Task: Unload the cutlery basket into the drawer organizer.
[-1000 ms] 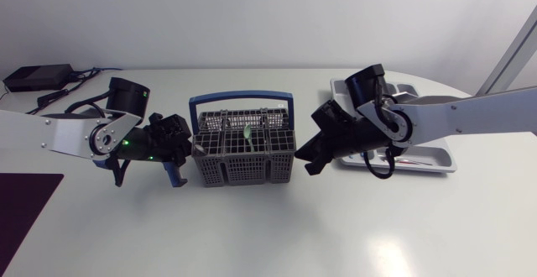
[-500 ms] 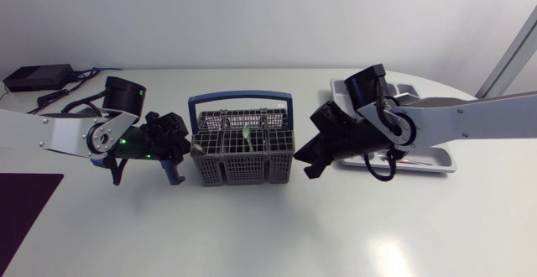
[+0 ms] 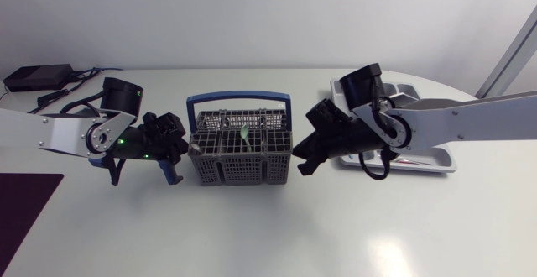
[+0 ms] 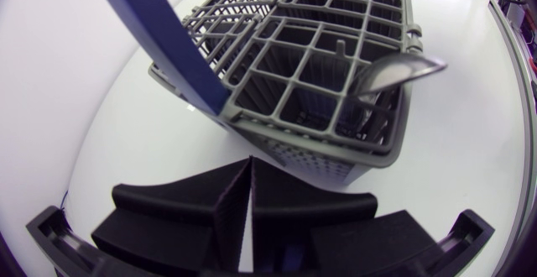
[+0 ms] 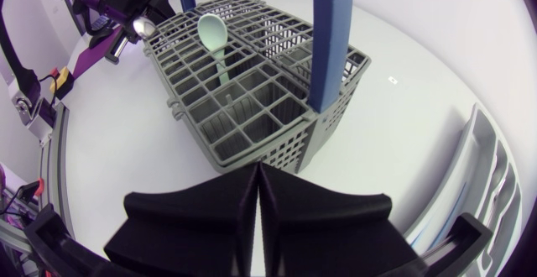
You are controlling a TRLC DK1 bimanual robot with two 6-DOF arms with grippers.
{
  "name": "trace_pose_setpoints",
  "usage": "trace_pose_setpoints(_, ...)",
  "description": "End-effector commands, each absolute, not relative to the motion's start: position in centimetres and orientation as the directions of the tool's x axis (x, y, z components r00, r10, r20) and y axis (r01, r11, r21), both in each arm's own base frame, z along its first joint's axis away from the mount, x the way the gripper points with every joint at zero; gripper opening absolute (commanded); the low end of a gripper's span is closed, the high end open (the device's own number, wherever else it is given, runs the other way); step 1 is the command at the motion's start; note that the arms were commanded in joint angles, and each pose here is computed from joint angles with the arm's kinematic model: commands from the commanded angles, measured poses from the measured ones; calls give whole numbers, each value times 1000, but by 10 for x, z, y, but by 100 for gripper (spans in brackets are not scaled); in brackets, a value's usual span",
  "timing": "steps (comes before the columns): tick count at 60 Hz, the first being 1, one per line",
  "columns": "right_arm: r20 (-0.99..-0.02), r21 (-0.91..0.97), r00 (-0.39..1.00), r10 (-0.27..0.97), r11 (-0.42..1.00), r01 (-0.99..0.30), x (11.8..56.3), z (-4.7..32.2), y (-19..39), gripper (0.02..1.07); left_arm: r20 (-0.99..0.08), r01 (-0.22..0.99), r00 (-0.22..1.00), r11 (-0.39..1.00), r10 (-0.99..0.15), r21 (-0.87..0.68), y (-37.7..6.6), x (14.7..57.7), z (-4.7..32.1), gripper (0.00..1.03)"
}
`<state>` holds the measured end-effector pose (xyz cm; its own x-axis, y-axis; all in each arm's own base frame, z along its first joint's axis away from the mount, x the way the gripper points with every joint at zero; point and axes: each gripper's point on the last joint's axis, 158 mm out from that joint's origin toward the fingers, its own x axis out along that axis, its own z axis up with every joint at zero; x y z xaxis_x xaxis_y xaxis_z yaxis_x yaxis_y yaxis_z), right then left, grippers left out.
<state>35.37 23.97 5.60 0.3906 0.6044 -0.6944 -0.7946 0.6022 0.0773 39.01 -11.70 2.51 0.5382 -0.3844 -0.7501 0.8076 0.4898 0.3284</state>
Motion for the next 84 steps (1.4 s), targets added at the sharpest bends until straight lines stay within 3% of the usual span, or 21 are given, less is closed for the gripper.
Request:
trace_pose_setpoints(1,-701,98,377,605,606,-790,347,50,244,8,-738,795,554,508,-386,330,-117,400,28,18)
trace_pose_setpoints(14,-698,60,434,569,651,-757,358,55,223,8,-735,786,566,513,-374,344,-112,403,31,18)
trace_pose_setpoints(26,-687,-5,515,513,705,-709,363,64,176,9,-671,721,663,522,-331,455,-78,402,83,19)
trace_pose_setpoints(29,-683,-15,522,511,704,-710,359,68,173,19,-667,726,666,493,-334,479,-76,396,93,21)
trace_pose_setpoints(38,-676,-49,522,520,676,-735,339,77,172,69,-633,750,661,315,-403,582,-94,363,117,40)
trace_pose_setpoints(44,-673,-54,519,527,665,-745,332,80,173,83,-591,720,662,172,-460,672,-116,341,131,53)
trace_pose_setpoints(61,-658,-82,519,545,634,-769,322,93,179,94,-652,703,549,-134,-523,699,-154,305,117,65)
trace_pose_setpoints(84,-656,-79,505,561,614,-785,314,96,186,94,-734,625,543,-388,-407,677,-152,314,89,65)
